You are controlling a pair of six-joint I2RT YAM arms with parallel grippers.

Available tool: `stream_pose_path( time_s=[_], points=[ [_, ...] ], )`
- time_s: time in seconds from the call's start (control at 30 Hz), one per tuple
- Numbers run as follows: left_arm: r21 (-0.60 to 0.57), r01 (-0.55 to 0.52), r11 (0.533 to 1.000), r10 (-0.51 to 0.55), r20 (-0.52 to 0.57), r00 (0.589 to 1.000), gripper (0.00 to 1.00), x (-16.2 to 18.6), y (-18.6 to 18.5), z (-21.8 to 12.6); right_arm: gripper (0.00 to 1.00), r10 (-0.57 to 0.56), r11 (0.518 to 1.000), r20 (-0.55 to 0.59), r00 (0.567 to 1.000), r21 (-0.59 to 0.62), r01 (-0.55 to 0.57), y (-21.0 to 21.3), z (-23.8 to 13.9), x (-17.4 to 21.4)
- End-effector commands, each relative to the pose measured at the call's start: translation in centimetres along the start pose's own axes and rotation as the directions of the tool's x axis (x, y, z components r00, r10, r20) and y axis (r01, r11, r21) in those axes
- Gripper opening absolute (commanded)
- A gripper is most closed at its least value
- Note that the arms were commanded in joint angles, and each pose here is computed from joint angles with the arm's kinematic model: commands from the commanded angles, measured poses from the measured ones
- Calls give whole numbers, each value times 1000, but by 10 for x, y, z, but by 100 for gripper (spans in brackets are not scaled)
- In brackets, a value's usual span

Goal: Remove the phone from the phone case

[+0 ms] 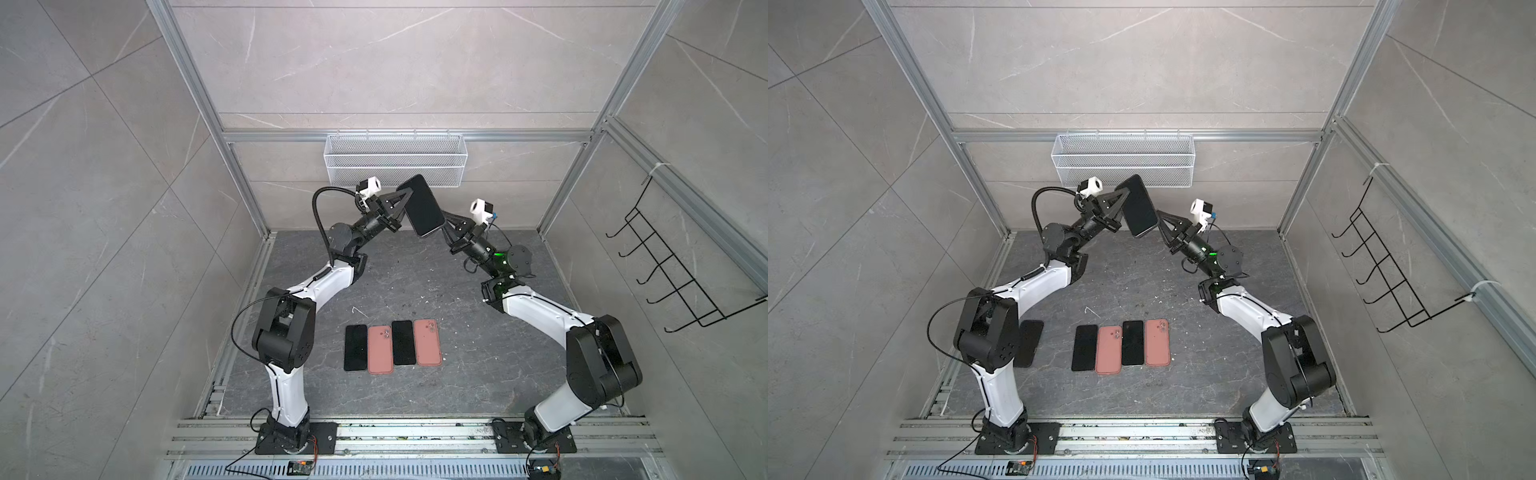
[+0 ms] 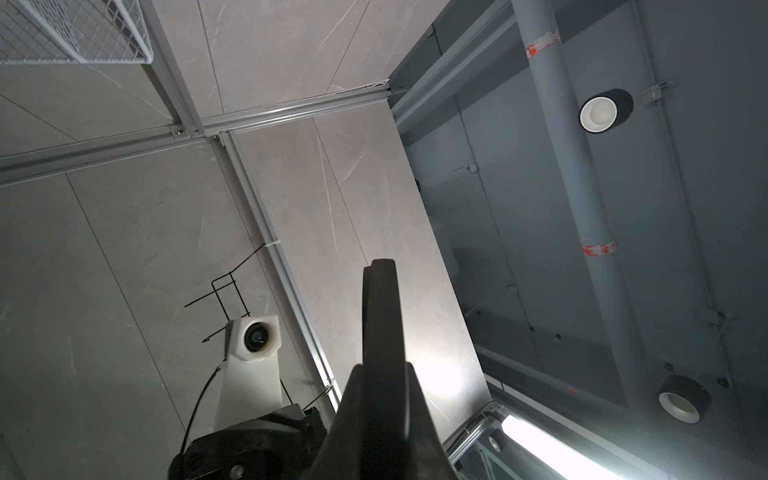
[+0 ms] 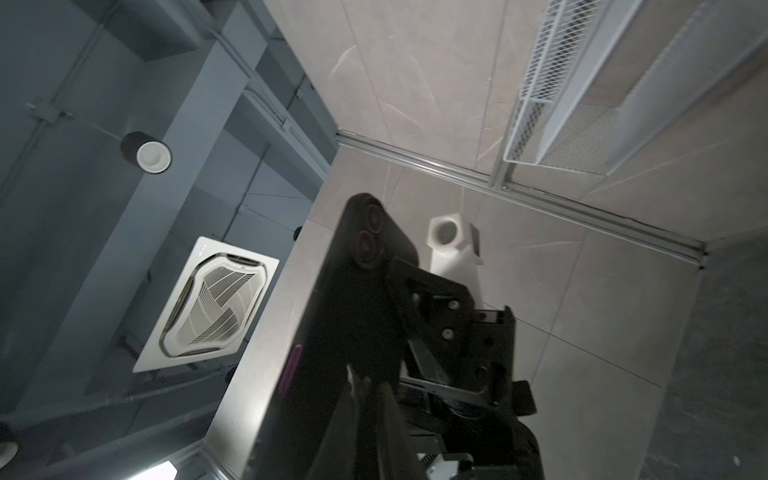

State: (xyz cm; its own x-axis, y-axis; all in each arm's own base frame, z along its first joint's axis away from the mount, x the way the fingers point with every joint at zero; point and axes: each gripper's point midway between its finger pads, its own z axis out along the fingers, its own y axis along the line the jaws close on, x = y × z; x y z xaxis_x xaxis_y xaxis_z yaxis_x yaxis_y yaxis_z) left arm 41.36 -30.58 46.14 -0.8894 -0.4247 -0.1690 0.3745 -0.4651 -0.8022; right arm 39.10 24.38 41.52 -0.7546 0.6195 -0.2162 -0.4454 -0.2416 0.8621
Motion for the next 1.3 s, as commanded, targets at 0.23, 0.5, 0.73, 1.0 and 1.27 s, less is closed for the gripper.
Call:
stream_pose_path(
  time_s=[0.23,0.5,0.73,1.0,1.27],
  points=[
    [85,-20,996,17,32,999,0,2,-38,3,65,-157,983,90,984,112,146,40,-55,-6],
    [-2,31,1000,-31,68,997,0,3,-15,2,65,-237,948,-54,970,204,243,57,-38,17],
    [0,55,998,-55,72,996,0,7,-10,5,61,-208,946,-62,976,241,217,44,-40,21],
    [-9,60,998,-59,70,996,0,11,-9,5,53,-203,954,-66,977,212,212,44,-34,21],
    [-12,64,998,-63,68,996,0,13,-8,5,41,-189,955,-62,980,219,198,34,-31,19]
  ],
)
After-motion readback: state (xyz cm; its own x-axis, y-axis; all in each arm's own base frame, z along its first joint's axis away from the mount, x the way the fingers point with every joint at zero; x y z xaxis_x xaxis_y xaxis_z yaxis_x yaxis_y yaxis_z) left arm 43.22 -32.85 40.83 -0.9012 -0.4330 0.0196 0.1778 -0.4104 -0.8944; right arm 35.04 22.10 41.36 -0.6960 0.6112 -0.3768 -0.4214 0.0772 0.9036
